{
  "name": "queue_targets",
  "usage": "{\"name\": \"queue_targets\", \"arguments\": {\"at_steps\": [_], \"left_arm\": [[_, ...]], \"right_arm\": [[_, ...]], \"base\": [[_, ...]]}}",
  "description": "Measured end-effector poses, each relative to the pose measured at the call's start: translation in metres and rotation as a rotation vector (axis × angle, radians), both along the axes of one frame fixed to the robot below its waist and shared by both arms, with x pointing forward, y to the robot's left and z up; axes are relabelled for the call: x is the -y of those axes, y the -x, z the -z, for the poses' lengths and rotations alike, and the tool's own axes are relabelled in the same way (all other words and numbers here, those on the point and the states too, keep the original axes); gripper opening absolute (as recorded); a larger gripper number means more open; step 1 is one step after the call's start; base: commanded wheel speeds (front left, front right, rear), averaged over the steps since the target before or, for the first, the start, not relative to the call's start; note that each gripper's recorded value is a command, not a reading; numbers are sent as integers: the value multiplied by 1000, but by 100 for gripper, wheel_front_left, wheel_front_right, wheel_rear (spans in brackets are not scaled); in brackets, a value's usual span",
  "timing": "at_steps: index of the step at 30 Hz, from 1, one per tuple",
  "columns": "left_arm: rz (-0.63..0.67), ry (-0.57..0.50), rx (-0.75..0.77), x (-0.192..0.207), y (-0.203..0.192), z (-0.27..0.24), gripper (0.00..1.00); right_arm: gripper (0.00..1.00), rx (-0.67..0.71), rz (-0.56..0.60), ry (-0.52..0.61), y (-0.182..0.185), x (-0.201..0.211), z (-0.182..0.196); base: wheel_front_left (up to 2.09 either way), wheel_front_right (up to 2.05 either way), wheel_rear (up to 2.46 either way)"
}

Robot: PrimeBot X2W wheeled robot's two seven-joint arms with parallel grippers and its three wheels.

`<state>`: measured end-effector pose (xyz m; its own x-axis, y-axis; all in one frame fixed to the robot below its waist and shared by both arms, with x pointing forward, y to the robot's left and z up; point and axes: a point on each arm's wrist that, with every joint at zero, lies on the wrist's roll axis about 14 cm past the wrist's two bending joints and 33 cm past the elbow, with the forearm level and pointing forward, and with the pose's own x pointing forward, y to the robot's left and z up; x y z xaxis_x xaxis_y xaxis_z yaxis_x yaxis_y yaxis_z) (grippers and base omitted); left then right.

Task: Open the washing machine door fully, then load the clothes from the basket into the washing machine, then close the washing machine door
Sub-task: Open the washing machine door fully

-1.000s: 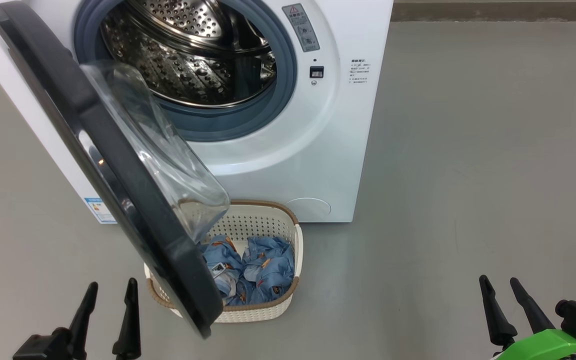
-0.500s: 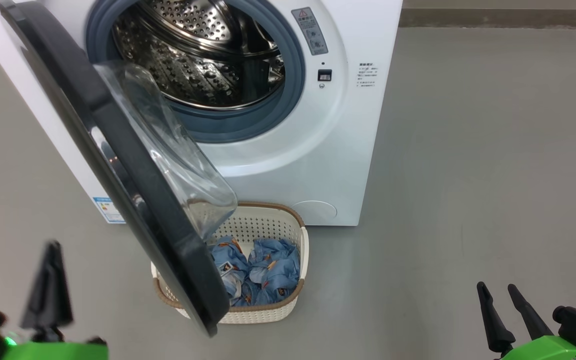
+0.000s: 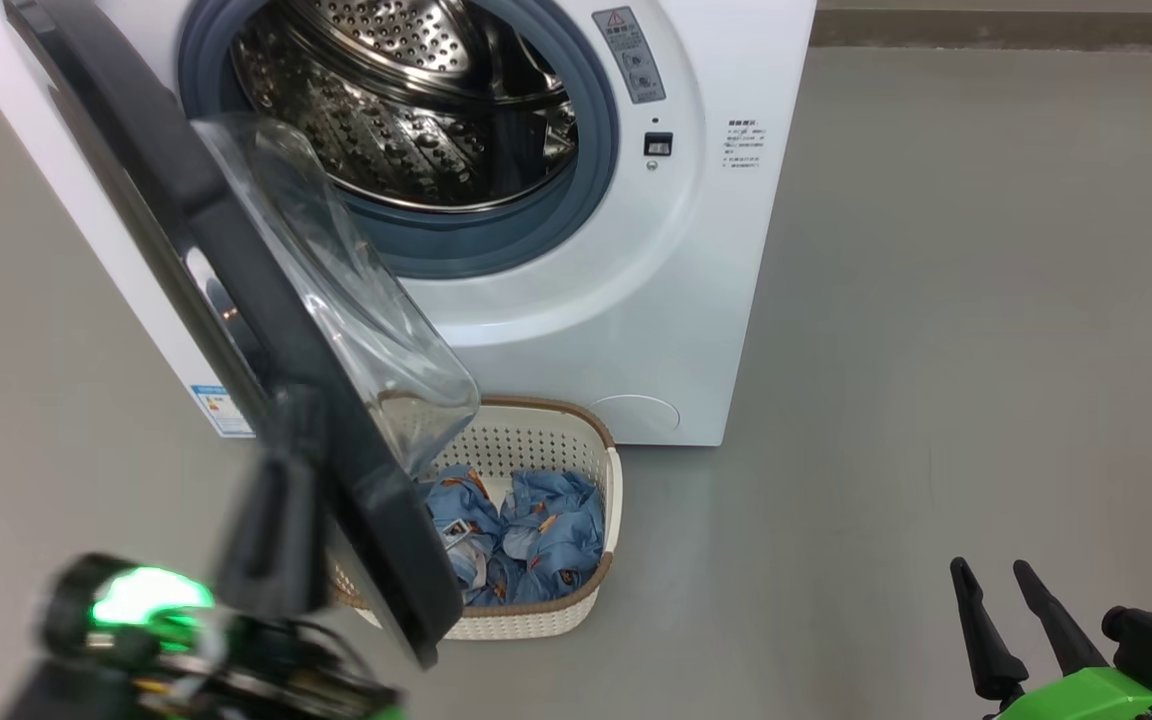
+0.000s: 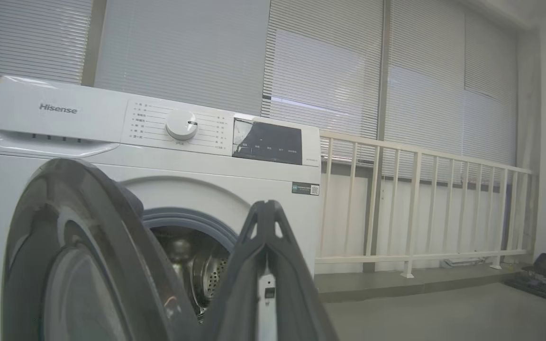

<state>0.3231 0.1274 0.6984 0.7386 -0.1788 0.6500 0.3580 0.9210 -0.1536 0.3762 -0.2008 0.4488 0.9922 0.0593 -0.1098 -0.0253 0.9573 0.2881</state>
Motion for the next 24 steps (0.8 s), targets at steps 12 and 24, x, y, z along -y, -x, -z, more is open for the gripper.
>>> {"name": "queue_targets", "arguments": {"at_steps": [12, 24], "left_arm": [[233, 11, -382, 69, -18, 105, 0], [209, 26, -528, 64, -42, 152, 0]], "right_arm": [[100, 7, -17, 67, -3, 0, -1], [100, 0, -21, 84, -4, -1, 2]], "base": [[0, 0, 0], [0, 0, 0]]}}
